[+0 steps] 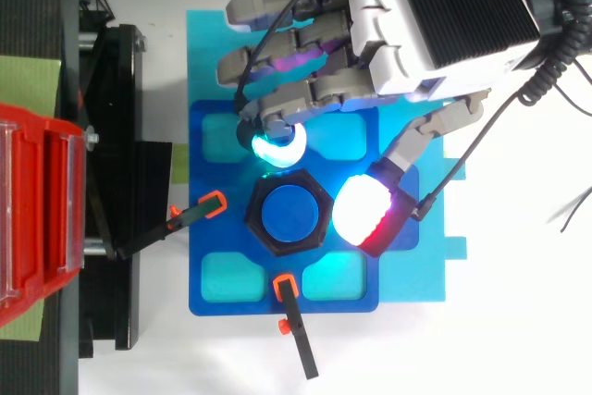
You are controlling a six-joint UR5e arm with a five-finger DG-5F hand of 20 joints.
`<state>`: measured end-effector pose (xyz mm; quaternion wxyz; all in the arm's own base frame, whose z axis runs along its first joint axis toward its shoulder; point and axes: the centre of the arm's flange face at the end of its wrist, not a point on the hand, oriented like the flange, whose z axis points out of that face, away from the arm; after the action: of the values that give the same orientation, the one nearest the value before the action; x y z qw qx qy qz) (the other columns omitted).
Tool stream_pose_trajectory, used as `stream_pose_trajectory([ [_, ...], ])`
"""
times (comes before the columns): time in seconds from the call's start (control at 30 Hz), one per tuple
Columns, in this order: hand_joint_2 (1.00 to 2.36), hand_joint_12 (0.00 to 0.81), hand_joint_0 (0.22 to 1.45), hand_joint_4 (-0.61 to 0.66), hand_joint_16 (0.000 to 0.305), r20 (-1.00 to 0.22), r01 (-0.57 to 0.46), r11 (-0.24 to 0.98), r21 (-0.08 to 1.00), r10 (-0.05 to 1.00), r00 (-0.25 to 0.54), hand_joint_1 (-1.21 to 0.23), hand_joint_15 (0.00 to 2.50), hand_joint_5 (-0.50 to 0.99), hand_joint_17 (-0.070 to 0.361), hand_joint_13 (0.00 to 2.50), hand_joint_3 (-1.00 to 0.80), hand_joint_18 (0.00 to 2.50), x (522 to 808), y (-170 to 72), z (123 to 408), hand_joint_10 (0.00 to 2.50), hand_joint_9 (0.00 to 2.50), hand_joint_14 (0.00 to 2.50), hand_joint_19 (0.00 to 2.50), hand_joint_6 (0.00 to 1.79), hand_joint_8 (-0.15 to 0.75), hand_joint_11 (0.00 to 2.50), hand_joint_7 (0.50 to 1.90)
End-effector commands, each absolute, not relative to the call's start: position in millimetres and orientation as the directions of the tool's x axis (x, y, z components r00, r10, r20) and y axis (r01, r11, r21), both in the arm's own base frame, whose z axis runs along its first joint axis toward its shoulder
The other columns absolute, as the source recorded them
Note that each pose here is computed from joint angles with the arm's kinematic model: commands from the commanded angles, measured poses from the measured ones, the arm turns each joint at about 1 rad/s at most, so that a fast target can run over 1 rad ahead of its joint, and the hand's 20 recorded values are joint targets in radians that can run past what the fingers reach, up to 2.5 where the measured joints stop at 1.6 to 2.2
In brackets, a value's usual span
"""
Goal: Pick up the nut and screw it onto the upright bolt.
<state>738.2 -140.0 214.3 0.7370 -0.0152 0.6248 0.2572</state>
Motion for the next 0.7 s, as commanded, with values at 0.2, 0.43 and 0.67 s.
stream_pose_trajectory([
  [0.2, 1.0, 0.207, 0.5, 0.13, 0.02, -0.929, -0.399, 0.868, 0.297, 0.36, 0.091, -0.33, 0.0, 0.02, 0.044, 0.65, -0.5, 0.3, 738, -141, 216, 0.0, 1.19, 0.0, 0.0, 0.5, 0.207, 0.0, 1.17],
  [0.43, 1.0, 0.253, 0.48, 0.2, 0.027, -0.926, -0.407, 0.867, 0.288, 0.361, 0.112, -0.31, 0.0, -0.08, 0.061, 0.49, -0.5, 0.12, 746, -142, 229, 0.0, 0.94, 0.0, 0.0, 0.5, 0.225, 0.0, 0.81],
  [0.67, 1.0, 0.276, 0.47, 0.19, 0.031, -0.927, -0.431, 0.86, 0.273, 0.356, 0.122, -0.3, 0.0, -0.1, 0.071, 0.39, -0.5, 0.04, 750, -138, 239, 0.0, 0.84, 0.0, 0.0, 0.5, 0.213, 0.0, 0.76],
])
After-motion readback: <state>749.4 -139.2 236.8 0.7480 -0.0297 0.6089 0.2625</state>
